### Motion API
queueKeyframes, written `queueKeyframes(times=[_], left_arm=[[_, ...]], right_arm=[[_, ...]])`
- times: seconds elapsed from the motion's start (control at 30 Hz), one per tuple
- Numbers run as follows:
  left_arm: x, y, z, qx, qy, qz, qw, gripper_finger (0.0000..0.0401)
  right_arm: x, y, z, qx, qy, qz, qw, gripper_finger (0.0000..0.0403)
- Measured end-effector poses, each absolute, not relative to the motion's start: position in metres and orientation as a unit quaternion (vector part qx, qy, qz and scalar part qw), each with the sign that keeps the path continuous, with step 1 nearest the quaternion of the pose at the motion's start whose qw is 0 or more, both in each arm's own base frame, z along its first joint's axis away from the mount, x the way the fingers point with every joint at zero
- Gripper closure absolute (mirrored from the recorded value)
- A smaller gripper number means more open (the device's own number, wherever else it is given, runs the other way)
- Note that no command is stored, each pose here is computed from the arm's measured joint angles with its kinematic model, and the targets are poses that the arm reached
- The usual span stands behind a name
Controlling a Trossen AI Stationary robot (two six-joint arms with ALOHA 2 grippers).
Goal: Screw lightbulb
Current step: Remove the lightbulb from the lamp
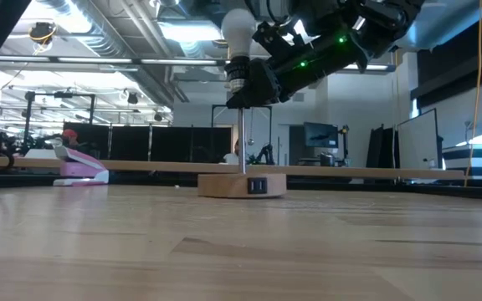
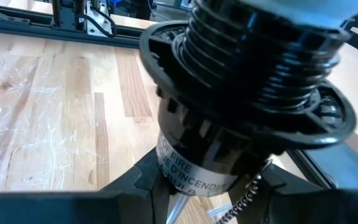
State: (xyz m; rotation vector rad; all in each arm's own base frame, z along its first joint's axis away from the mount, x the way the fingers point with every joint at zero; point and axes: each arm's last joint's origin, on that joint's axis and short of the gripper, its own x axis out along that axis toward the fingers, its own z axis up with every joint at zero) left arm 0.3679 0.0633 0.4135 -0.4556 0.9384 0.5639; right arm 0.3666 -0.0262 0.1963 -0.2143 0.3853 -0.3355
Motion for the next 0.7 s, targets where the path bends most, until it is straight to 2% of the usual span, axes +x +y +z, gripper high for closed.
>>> queueKeyframes(times=[0.17, 0.33, 0.47, 0.7], left_arm=[[0.356, 0.067, 0.427, -0.173, 0.443, 0.213, 0.853, 0.0071], [0.346, 0.065, 0.436, -0.046, 0.465, 0.126, 0.875, 0.0074], [0.342, 0.061, 0.437, 0.043, 0.483, 0.074, 0.872, 0.0077], [0.343, 0.062, 0.436, 0.12, 0.49, 0.038, 0.863, 0.0075]], right_arm=[[0.367, -0.026, 0.196, -0.105, 0.19, -0.165, 0.962, 0.0272], [0.367, -0.026, 0.197, -0.104, 0.19, -0.165, 0.962, 0.0272], [0.367, -0.026, 0.197, -0.104, 0.19, -0.165, 0.962, 0.0272], [0.367, -0.026, 0.196, -0.103, 0.192, -0.165, 0.962, 0.0272]])
